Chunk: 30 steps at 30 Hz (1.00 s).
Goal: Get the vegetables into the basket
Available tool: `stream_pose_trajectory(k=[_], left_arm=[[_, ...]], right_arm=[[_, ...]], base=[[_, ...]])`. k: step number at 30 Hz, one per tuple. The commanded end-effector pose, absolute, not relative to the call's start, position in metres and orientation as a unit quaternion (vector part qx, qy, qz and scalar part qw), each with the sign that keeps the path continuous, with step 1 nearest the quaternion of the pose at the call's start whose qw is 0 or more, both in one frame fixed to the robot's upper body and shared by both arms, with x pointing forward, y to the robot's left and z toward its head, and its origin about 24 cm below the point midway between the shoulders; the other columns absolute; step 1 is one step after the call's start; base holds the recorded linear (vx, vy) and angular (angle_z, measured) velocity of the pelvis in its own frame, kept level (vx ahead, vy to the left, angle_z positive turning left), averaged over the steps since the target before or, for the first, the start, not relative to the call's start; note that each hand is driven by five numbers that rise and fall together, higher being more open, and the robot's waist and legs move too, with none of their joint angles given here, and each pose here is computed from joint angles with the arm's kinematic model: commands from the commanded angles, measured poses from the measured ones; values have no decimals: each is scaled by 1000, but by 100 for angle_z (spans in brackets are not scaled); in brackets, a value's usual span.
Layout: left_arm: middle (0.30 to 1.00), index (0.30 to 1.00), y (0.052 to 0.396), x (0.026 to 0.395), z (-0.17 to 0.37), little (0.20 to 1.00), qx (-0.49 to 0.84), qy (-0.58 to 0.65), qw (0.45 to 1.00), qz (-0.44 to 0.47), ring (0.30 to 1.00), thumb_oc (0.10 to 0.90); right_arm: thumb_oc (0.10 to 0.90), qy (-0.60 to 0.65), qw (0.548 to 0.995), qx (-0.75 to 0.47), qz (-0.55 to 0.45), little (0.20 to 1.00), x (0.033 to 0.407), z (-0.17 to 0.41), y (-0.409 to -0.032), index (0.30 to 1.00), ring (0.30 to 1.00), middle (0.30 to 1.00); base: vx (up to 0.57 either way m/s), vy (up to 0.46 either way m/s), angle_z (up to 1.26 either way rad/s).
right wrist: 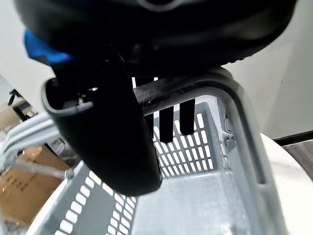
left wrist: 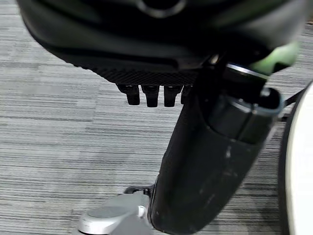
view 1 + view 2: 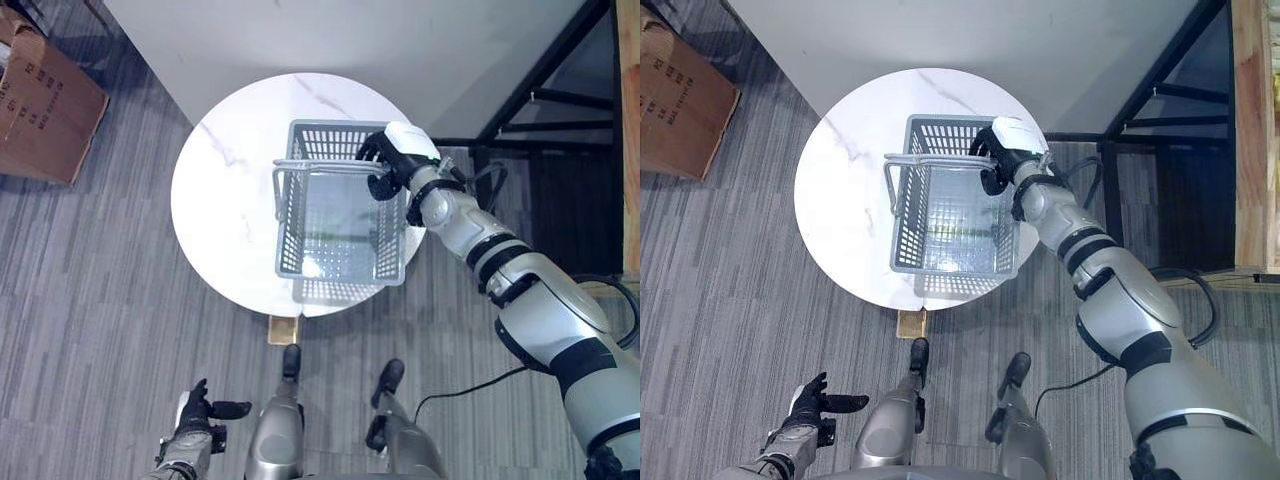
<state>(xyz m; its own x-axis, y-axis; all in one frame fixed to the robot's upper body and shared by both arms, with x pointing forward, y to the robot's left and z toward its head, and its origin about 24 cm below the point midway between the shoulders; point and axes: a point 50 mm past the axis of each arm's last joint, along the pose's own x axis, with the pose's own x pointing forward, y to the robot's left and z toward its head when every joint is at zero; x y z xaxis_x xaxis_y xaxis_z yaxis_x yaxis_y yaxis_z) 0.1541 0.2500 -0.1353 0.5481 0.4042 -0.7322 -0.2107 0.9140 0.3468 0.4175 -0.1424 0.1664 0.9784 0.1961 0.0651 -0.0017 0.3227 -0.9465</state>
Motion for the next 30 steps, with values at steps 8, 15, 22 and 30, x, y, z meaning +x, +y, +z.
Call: stream_pose_trajectory(k=[8,15,22,30], left_arm=[[1000,1000,274,140,-134,1000,153,463,854,181,1000,900],[1000,1000,278,119,-140,1000,150,493,841,162,1000,900],[1000,1000,283,105,-142,1000,149,509,833,157,1000,900],[1000,1000,279,104,-143,1000,142,508,838,143,1000,900]], right_arm=[[400,-237,776,-575,101,300,402,223,-114,300,300,300],[400,-324,746,-543,208,300,343,229,-124,300,300,300],[400,-327,705,-579,246,300,317,227,-140,300,300,300],[400,-317,687,-608,241,300,297,222,-165,300,300,300]], base=[[-7,17,-9],[22,-6,-22],[25,-13,-26],[34,-16,-12]])
